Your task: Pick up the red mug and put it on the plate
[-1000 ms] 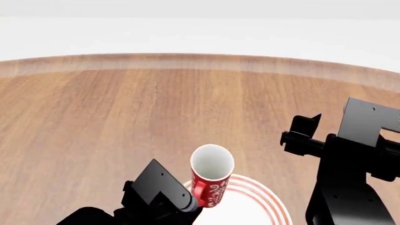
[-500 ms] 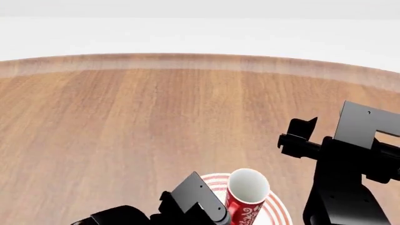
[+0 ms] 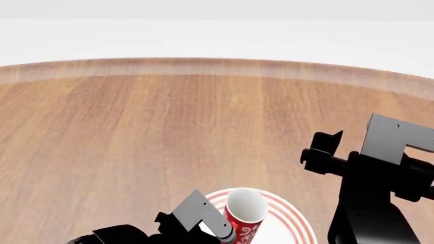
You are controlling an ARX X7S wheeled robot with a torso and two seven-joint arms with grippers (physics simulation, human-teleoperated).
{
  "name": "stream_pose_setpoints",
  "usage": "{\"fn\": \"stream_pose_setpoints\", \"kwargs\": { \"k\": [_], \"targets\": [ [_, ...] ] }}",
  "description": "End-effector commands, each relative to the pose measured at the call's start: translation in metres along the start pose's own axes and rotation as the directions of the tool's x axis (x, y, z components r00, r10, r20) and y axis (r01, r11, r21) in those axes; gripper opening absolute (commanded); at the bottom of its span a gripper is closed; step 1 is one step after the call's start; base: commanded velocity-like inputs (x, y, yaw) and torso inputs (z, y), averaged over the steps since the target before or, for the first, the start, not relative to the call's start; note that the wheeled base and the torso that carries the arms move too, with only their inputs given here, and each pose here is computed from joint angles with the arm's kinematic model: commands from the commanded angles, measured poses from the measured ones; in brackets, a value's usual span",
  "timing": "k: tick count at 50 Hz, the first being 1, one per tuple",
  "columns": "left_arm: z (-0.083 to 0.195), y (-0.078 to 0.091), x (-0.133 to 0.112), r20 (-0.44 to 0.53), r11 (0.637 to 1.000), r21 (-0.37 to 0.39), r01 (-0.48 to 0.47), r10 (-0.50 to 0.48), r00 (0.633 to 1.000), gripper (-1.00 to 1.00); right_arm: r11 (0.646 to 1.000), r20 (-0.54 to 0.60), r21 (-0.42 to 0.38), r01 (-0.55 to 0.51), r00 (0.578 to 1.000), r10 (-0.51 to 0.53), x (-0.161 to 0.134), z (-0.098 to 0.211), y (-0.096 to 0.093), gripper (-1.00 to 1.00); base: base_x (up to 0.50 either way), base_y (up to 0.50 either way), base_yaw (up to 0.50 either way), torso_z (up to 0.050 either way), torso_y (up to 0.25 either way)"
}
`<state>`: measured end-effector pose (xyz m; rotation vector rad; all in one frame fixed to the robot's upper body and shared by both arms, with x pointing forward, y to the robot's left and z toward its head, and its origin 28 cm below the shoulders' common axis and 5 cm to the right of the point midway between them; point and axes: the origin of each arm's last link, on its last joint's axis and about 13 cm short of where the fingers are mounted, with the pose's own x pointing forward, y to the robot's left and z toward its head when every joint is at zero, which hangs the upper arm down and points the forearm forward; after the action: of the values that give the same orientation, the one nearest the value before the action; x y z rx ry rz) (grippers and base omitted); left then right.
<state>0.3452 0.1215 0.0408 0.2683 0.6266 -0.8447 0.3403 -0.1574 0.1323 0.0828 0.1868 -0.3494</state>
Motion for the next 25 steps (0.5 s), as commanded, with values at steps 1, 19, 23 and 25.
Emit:
{"fn": "stream_pose_setpoints", "kwargs": {
  "k": [1, 19, 23, 25],
  "targets": [
    [-0.0068, 0.0038, -0.0012, -0.028, 0.999, -0.034, -0.01, 0.009, 1.0, -1.0, 1.0, -0.005, -0.001, -0.001, 1.0, 0.001, 0.0014, -0.0022, 0.0004, 1.0, 0.0, 0.0, 0.0, 0.0, 0.0],
    [-0.0108, 0.0056, -0.003, -0.068, 0.998, -0.066, -0.021, 0.017, 0.998, -1.0, 1.0, -0.009, -0.001, -0.004, 1.0, 0.004, 0.0029, -0.0046, 0.0007, 1.0, 0.0, 0.0, 0.0, 0.0, 0.001],
    [-0.0112, 0.0051, -0.0029, -0.069, 0.997, -0.072, -0.018, 0.013, 0.998, -1.0, 1.0, -0.011, 0.0, -0.004, 1.0, 0.004, 0.0033, -0.0052, 0.0008, 1.0, 0.0, 0.0, 0.0, 0.0, 0.0],
    [-0.0114, 0.0046, -0.0028, -0.07, 0.997, -0.08, -0.009, 0.003, 0.998, 1.0, 1.0, -0.012, -0.001, -0.005, 1.0, 0.005, 0.0037, -0.006, 0.0011, 1.0, 0.0, 0.0, 0.0, 0.0, 0.0]
  ]
}}
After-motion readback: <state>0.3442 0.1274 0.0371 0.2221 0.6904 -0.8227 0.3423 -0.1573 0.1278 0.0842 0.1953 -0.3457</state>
